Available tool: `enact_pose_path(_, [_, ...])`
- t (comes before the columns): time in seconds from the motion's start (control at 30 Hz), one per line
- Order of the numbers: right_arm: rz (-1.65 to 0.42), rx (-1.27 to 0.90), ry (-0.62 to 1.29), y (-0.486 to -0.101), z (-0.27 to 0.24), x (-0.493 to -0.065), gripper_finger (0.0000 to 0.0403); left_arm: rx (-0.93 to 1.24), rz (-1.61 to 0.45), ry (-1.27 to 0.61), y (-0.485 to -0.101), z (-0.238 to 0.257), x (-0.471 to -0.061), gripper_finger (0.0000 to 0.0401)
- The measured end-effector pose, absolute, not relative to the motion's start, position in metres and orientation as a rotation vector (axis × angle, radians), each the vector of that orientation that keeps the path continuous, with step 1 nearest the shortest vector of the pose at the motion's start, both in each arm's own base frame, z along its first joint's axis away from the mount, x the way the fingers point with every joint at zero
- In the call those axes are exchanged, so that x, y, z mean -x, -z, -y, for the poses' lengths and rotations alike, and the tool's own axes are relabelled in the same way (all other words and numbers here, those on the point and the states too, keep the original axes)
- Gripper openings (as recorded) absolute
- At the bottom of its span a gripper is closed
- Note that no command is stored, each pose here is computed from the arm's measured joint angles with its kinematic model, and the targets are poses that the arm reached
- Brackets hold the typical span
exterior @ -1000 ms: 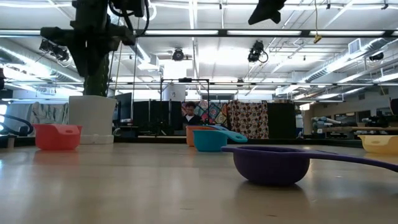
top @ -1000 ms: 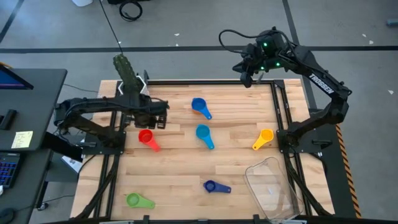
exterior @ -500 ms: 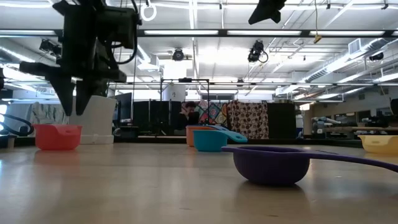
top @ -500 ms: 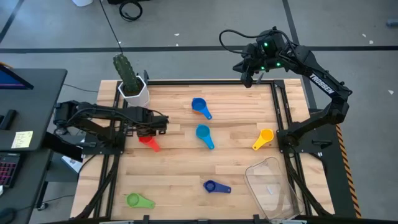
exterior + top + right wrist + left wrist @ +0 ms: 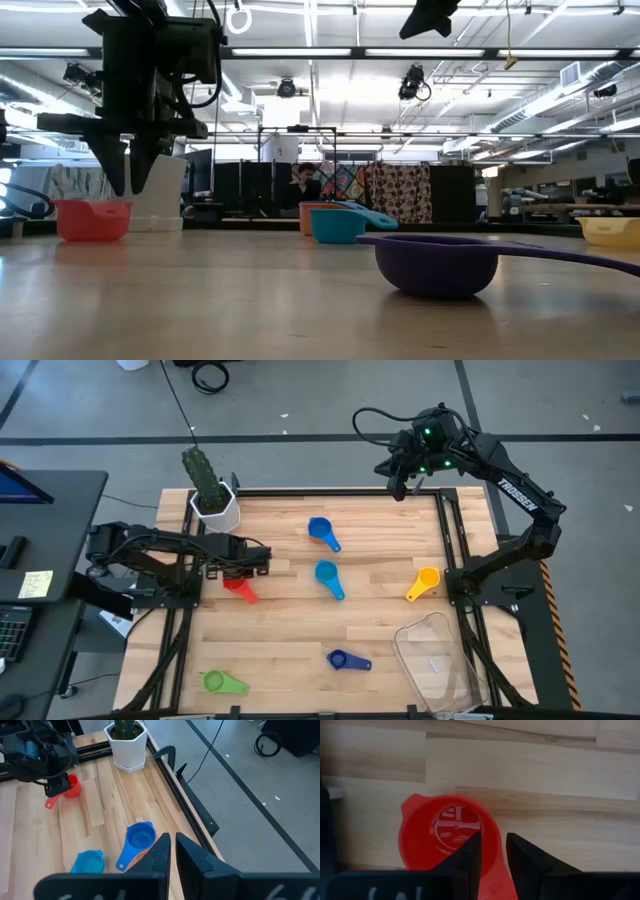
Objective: Nest measuring cups in basket
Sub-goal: Stack the red measuring cup on top of the blue measuring cup
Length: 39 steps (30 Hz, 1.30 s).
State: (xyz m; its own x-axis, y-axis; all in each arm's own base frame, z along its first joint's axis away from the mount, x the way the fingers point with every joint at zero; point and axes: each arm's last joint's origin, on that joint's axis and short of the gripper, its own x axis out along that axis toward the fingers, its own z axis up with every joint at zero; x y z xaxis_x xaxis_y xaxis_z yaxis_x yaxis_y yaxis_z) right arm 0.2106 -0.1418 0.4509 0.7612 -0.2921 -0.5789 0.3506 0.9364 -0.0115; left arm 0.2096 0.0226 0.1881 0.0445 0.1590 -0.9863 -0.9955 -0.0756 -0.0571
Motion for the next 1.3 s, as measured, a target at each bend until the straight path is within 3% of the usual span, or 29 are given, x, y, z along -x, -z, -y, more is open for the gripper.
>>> enact_pose_path(0.9, [-0.588, -0.088, 0.355, -0.453, 0.143, -0.212, 0.0032, 1.068, -1.095, -1.434, -0.147, -0.026, -0.228, 0.0093])
enact_pose_path(1.0, [-0.583, -0.084, 0.355, -0.453, 0.143, -0.212, 0.0032, 1.050, -1.108, -1.444, -0.143, -0.027, -0.228, 0.0078])
enact_pose_path(1.17, [-0.588, -0.061, 0.349, -0.453, 0.143, -0.212, 0.0032, 1.027, -1.127, -1.424, -0.143, -0.028, -0.228, 0.0015])
enact_pose_path(1.3, [-0.589, -0.061, 0.350, -0.453, 0.143, -0.212, 0.0032, 1.043, -1.126, -1.414, -0.145, -0.028, -0.229, 0.0014])
